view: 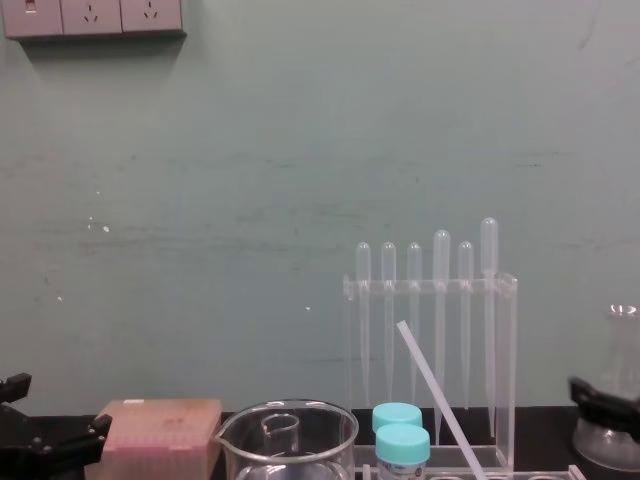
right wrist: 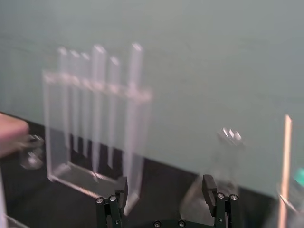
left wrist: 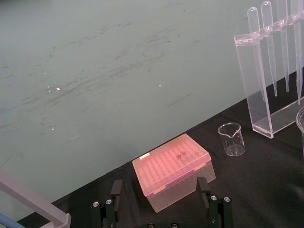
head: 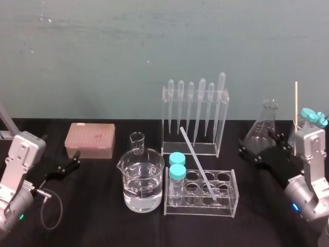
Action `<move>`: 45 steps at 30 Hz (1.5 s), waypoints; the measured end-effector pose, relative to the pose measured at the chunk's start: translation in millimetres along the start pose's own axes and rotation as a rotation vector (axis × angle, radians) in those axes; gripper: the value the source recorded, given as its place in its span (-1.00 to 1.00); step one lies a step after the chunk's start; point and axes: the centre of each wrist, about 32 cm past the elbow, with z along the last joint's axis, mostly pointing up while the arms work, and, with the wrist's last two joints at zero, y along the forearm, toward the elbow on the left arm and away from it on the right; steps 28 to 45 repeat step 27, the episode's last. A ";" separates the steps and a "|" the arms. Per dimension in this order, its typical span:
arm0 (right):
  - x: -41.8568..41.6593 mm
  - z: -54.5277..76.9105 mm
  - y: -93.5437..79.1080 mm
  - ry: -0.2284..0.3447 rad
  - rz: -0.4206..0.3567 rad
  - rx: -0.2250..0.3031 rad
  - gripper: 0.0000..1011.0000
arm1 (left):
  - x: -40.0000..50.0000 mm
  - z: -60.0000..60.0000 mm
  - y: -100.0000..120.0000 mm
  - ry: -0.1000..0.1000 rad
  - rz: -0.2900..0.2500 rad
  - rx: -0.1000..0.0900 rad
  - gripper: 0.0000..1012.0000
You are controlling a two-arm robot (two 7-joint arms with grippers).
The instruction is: Pick up the stirring rod with one hand, then place it down.
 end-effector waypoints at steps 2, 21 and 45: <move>0.4 -3.9 -4.0 -0.001 -0.020 -0.030 0.98 | 0.0 0.0 0.0 0.000 0.000 0.000 0.98; 0.4 -8.3 -6.8 -0.001 -0.025 -0.056 0.98 | 0.0 0.0 0.0 0.000 0.000 0.000 0.98; 0.4 -8.0 -6.7 -0.001 -0.023 -0.055 0.98 | 0.0 0.0 0.0 0.000 0.000 0.000 0.98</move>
